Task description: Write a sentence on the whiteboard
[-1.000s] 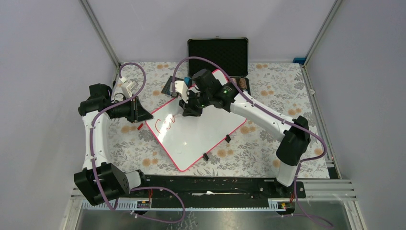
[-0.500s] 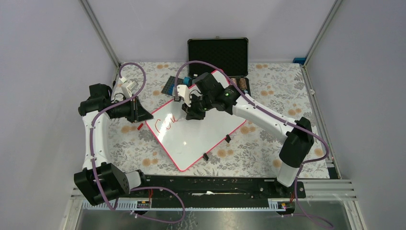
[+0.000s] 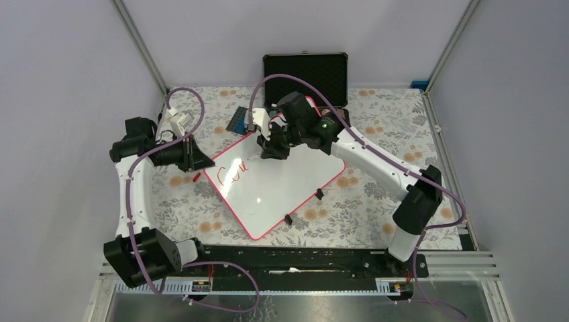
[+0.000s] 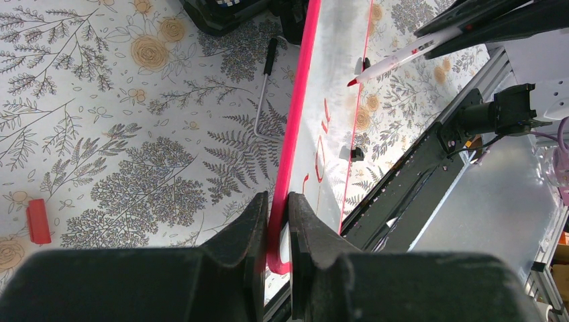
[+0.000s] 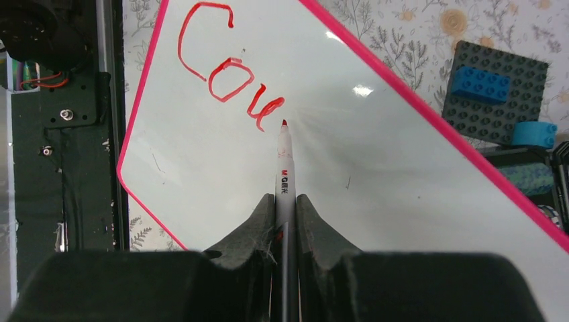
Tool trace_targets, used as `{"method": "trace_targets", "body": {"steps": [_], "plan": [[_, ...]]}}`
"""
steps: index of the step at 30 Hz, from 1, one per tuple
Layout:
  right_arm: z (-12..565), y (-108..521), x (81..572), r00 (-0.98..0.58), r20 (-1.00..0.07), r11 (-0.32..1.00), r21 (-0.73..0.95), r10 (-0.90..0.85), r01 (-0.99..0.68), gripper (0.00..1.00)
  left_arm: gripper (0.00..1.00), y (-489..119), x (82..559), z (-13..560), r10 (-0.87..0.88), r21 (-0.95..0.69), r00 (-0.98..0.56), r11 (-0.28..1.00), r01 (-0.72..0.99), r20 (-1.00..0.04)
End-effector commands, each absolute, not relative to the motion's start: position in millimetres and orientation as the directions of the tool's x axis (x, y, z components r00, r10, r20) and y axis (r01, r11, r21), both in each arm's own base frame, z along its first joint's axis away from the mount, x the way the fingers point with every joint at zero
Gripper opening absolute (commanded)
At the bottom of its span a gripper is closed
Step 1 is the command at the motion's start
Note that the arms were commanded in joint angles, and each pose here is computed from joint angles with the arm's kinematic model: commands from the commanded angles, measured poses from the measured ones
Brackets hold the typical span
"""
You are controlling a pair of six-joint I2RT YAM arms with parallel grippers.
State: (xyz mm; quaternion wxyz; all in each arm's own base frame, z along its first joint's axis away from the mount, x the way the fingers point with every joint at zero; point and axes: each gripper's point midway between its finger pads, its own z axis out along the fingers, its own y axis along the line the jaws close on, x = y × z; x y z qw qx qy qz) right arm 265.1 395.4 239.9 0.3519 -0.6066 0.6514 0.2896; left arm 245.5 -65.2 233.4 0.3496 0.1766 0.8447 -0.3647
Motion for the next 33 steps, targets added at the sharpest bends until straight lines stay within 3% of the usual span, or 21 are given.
{"method": "trace_targets", "body": {"steps": [1,33], "plan": [[270,404,268,0.011,-0.849,0.089,-0.068,-0.528,-0.994,0.0,0.0,-64,248,230,0.057,-0.477,-0.681,0.671,0.568,-0.73],[241,403,276,-0.004,-0.806,0.114,-0.079,-0.592,-0.99,0.0,0.0,-64,248,229,0.056,-0.48,-0.685,0.672,0.564,-0.726]]}}
